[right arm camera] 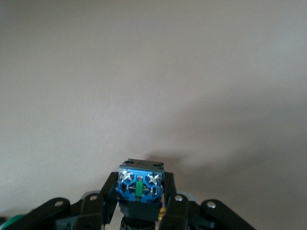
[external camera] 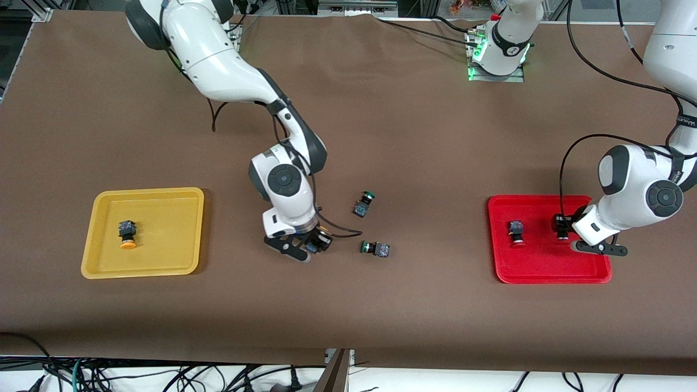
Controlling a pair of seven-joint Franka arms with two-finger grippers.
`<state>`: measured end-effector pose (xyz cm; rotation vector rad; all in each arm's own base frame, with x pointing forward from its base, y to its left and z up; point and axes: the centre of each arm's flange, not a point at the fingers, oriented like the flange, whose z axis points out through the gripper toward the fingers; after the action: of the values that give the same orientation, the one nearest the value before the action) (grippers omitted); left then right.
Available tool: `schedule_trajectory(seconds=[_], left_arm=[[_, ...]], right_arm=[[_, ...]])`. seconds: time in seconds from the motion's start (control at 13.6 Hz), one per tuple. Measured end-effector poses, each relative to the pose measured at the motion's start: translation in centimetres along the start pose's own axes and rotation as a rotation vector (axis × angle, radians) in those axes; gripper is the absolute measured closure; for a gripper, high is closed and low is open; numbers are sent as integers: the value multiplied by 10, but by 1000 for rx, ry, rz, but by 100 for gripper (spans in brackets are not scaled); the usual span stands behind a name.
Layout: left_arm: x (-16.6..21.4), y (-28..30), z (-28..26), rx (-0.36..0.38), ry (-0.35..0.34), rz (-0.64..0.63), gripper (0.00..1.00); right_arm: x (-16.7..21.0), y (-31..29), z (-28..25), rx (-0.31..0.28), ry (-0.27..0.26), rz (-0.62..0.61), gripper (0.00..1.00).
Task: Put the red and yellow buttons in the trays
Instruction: 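Release the red button in the tray while the right gripper lifts yellow, then lower the yellow button into the yellow tray while the left gripper withdraws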
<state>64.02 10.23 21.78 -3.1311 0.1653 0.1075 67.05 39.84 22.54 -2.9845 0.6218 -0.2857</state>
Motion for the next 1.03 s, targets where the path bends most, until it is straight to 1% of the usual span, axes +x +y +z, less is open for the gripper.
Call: schedule_trajectory(seconds=[0.15,0.37,0.44,0.66,0.74,0.81,1.03], left_arm=[[2,-1,-4,3,12,-7,29],[11,-4,-26,17,53,-12,1],[13,-5,-37,25,69,-17,0],[15,-7,-75,53,121,-73,0],[15,-6,-91,66,134,-81,0],[12,-3,-108,73,129,-87,0],[6,11,-174,48,103,-123,0]], right_arm=[[41,29,-29,-46,-34,-72,58],[93,80,-52,-71,-96,-175,58],[105,96,-53,-90,-124,-213,58],[131,147,-52,-153,-232,-314,58],[141,166,-53,-164,-253,-349,58],[152,186,-53,-175,-266,-385,58],[176,242,-52,-209,-299,-464,58]])
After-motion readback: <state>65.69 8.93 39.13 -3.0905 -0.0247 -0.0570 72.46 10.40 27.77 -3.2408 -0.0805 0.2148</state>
